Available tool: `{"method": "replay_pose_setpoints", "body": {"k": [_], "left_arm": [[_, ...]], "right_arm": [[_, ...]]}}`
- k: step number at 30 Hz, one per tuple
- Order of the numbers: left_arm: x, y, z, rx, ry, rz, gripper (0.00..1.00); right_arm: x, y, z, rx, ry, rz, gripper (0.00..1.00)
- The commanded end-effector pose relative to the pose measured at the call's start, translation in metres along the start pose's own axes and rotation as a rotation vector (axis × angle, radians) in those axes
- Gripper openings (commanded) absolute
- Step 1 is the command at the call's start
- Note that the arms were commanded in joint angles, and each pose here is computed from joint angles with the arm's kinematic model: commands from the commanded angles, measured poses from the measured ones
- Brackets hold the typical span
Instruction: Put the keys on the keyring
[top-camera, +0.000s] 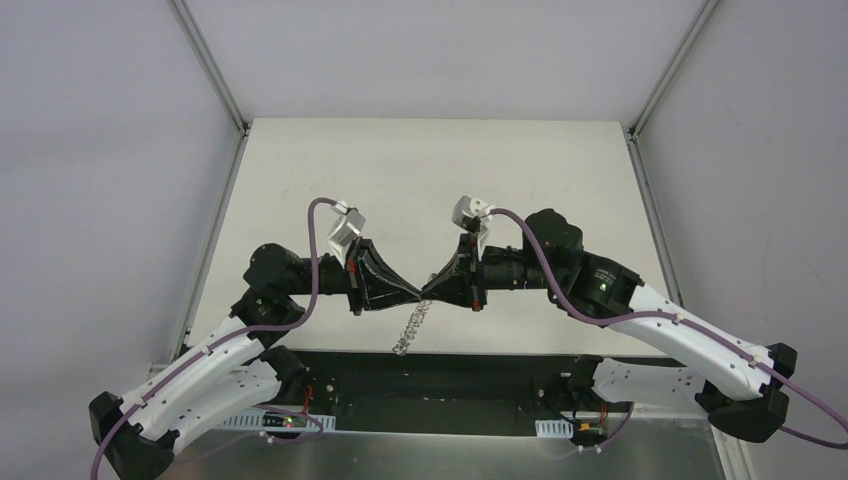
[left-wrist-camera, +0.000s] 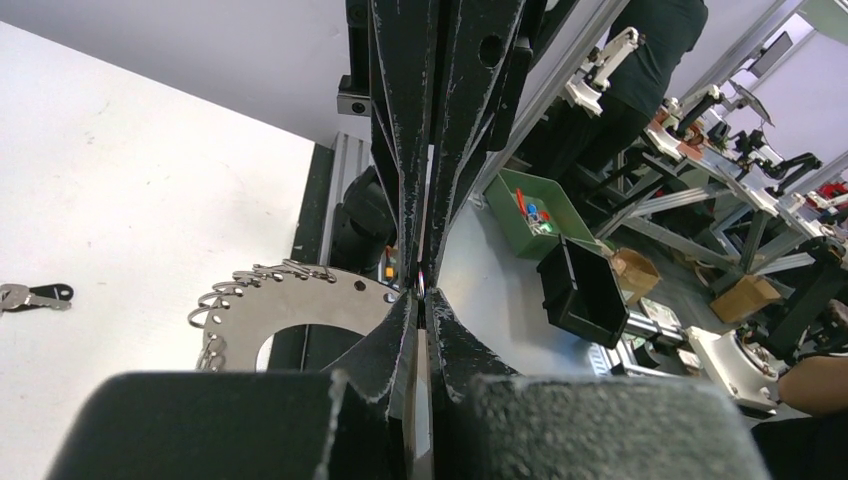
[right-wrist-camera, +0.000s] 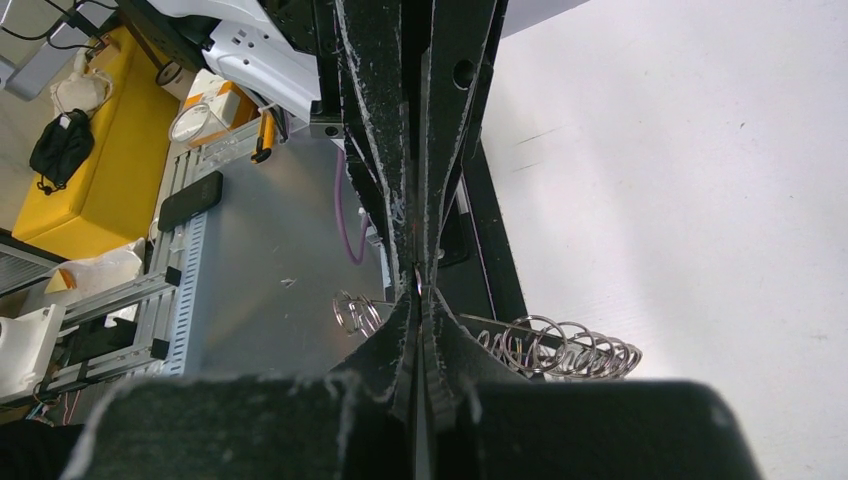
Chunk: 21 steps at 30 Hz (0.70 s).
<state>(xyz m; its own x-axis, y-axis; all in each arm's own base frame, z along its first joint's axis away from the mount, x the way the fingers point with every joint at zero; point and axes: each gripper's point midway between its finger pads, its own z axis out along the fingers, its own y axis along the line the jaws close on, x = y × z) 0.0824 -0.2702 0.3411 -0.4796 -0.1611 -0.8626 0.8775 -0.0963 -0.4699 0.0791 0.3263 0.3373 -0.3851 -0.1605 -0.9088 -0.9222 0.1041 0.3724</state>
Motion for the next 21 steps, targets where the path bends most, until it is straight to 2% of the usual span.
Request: {"method": "replay_pose_setpoints", "body": {"k": [1,10,17,21], "left_arm": [[-0.009,-0.015,-0.003,0.051,-0.055,0.081,0.00],[-0.011,-0.002,-0.008,-0.031,-0.101,0.124,0.00],[-0.010,-0.001,-0.007,-0.031,-0.096,0.135,0.00],[-0.010,0.001,-0.007,-0.036,-0.095,0.135,0.00]], "right_arm": [[-0.042,0.025,-0.008,-0.078,-0.128,-0.063,0.00],[-0.038,0.026,-0.015,-0.067,-0.123,-0.059,0.01],[-0.036,0.018,-0.020,-0.012,-0.133,-0.055,0.37],[-0.038,0.009,-0.029,0.058,-0.164,-0.056,0.47]]}}
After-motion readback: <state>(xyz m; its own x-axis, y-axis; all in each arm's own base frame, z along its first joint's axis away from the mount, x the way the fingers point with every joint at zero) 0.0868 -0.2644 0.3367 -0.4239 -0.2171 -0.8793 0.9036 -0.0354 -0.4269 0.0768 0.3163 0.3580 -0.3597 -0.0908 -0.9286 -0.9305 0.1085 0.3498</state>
